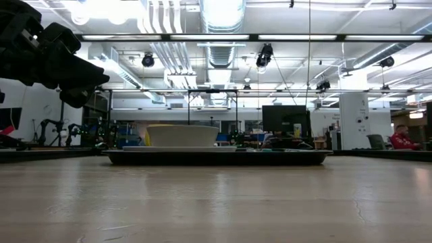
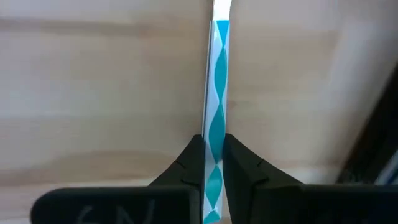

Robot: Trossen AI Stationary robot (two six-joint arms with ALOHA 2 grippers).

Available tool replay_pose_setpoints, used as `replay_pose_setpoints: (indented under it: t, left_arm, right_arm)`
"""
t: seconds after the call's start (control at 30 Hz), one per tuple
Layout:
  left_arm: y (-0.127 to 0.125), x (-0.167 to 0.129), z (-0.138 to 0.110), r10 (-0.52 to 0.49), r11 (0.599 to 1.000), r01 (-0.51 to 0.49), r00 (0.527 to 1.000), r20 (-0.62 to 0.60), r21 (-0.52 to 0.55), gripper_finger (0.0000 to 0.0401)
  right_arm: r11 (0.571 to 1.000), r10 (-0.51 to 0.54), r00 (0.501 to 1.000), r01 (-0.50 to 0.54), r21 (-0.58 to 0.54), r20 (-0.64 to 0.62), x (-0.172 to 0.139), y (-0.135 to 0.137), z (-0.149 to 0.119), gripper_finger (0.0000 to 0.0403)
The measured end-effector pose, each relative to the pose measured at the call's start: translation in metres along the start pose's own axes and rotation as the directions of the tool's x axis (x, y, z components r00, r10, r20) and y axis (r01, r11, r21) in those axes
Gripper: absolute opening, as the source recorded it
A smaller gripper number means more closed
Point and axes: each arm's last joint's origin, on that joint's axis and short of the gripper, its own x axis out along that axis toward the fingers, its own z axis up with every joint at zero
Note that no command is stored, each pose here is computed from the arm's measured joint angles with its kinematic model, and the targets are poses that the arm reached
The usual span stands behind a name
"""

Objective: Set up tray
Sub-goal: Put the white patterned knife on top of the gray napkin to the right of the blue fork on the black serving tray

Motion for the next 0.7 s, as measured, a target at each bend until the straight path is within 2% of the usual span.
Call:
replay_pose_setpoints:
  t: [0.1,0.4,0.7]
  left_arm:
    - [0.000,0.000,0.000,0.000,1.000,0.000,1.000,0.001,0.000,0.0082]
    - [0.000,0.000,0.000,0.000,1.000,0.000,1.000,0.000,0.000,0.0082]
    - [0.000,0.000,0.000,0.000,1.000,0.000,1.000,0.000,0.000,0.0082]
  right_arm:
    - [1.000,0.018,0.999,-0.019,0.013,0.046,-0.009,0.004,0.011,0.0022]
    - [0.998,0.063,0.995,-0.063,0.003,0.074,-0.046,0.016,0.049,0.0018]
    - [0.991,0.132,0.990,-0.132,-0.001,0.053,-0.072,0.039,0.094,0.0018]
